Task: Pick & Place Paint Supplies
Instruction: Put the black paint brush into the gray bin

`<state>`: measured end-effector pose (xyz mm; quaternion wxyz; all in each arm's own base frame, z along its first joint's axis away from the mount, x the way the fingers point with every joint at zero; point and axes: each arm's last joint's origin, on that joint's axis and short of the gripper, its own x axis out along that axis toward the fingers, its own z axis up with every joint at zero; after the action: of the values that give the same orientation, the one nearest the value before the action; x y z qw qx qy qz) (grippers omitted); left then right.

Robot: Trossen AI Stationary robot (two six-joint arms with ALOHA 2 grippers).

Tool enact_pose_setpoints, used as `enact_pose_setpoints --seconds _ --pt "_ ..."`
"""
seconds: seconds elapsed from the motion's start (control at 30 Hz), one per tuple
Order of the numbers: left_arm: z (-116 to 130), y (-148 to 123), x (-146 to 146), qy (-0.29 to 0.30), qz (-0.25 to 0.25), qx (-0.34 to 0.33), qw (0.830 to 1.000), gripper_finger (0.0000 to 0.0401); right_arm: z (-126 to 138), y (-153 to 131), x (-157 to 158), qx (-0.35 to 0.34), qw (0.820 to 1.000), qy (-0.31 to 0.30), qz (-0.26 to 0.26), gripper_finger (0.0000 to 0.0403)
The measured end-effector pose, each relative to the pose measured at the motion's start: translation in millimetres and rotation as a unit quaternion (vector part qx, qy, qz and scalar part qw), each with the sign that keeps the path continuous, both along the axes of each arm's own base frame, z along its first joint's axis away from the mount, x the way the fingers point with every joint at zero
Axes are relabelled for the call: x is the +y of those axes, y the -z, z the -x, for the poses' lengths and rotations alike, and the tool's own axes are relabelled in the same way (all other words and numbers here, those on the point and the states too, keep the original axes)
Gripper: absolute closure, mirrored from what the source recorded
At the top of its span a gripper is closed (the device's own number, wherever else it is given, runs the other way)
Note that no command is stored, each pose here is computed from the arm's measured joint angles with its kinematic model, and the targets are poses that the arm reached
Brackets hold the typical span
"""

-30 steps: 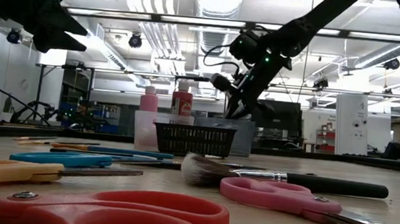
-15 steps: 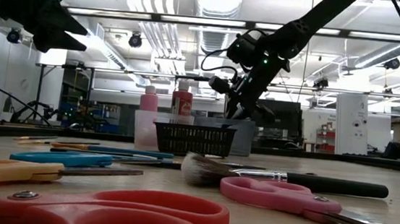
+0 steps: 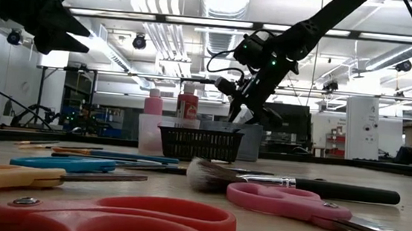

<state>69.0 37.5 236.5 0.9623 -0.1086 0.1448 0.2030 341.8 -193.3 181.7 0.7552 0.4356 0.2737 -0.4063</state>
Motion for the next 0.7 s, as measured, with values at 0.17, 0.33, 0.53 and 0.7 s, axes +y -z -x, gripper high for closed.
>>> enact_pose_setpoints --seconds 0.17,0.33,0.53,0.7 --pt "0.0 0.0 0.0 0.0 0.0 0.0 1.0 0.009 0.0 0.0 0.0 0.003 1.0 -0.005 0.004 0.0294" --pt "0.0 0.0 0.0 0.0 0.0 0.0 1.0 0.009 1.5 -8.2 1.1 0.016 0.998 -0.054 0.041 0.0294" --pt "0.0 0.0 0.0 0.0 0.0 0.0 1.0 0.009 5.5 -38.9 11.4 0.022 0.975 -0.178 0.128 0.0294" --pt "0.0 0.0 0.0 0.0 0.0 0.0 1.0 0.009 7.3 -63.9 28.0 0.026 0.947 -0.251 0.201 0.0294"
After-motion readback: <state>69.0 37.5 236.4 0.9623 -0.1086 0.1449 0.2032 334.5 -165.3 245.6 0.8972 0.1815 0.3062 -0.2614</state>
